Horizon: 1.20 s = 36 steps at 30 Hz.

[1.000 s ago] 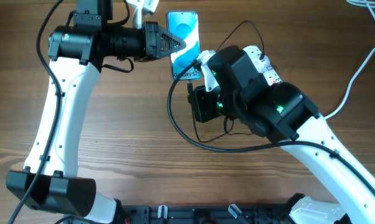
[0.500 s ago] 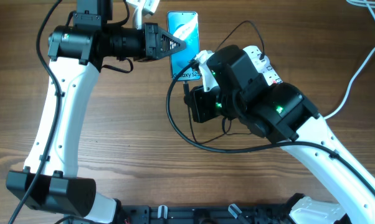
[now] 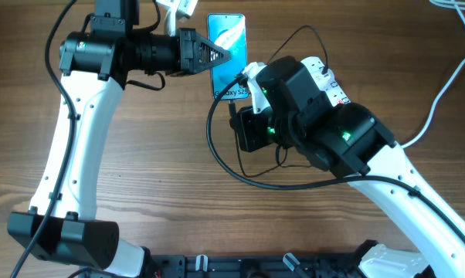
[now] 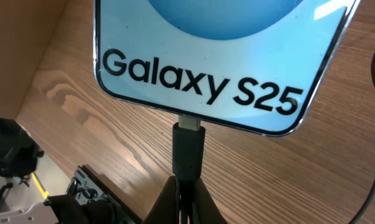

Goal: Plug charger to phone and switch on socket
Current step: 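Insert the plug into the phone's bottom port held by left gripper, then lower the phone onto the table with the left gripper and release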

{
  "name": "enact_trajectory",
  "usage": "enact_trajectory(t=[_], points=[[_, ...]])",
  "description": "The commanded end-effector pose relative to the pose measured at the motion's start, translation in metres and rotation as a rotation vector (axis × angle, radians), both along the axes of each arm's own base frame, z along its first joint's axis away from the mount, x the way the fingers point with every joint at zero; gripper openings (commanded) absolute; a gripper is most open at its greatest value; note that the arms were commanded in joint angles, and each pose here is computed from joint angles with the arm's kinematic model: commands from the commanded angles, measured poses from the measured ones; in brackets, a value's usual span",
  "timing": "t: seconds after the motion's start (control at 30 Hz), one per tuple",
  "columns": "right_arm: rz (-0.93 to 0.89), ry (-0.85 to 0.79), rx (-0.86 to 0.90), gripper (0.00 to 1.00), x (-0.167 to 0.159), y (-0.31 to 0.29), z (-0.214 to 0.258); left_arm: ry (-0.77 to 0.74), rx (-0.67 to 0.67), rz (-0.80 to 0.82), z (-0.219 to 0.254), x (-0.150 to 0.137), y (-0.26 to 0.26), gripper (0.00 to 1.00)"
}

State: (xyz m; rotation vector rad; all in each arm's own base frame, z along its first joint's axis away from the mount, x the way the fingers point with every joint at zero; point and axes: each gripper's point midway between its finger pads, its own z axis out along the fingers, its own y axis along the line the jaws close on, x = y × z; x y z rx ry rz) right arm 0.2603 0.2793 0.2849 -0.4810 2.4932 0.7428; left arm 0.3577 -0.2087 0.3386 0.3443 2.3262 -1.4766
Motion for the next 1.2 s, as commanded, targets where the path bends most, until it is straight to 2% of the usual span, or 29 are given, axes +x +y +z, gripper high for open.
enact_trajectory(t=[0.0,0.4,0.7,0.83,0.9,1.03,1.07,1.1,1.17], points=[[-0.050,-0.050,0.018,0.04,0.009,-0.003,0.015,-0.023,-0.039,-0.043,0.010,-0.007,-0.003,0.04],[-0.065,-0.077,0.043,0.05,0.016,-0.001,0.022,-0.019,-0.040,-0.053,0.009,-0.010,-0.004,0.04],[-0.095,-0.145,0.069,0.04,0.034,-0.006,0.037,0.008,-0.035,-0.053,0.006,-0.013,-0.003,0.04],[-0.084,-0.159,0.066,0.15,0.035,-0.006,0.038,0.008,-0.035,-0.053,0.006,-0.013,-0.003,0.04],[-0.084,-0.157,0.066,0.17,0.034,-0.006,0.038,0.008,-0.035,-0.053,0.006,-0.013,-0.003,0.04],[-0.098,-0.115,0.048,0.27,0.030,-0.010,0.030,0.005,0.023,-0.007,-0.003,-0.006,0.002,0.04],[-0.105,-0.098,0.043,0.34,0.028,-0.011,0.028,0.009,0.062,0.020,-0.010,-0.001,0.006,0.04],[-0.106,-0.088,0.033,0.43,0.026,-0.013,0.025,0.015,0.098,0.046,-0.017,0.002,0.009,0.04],[-0.134,-0.059,0.017,0.80,0.024,-0.018,0.020,0.066,0.192,0.100,-0.041,0.010,0.019,0.04]])
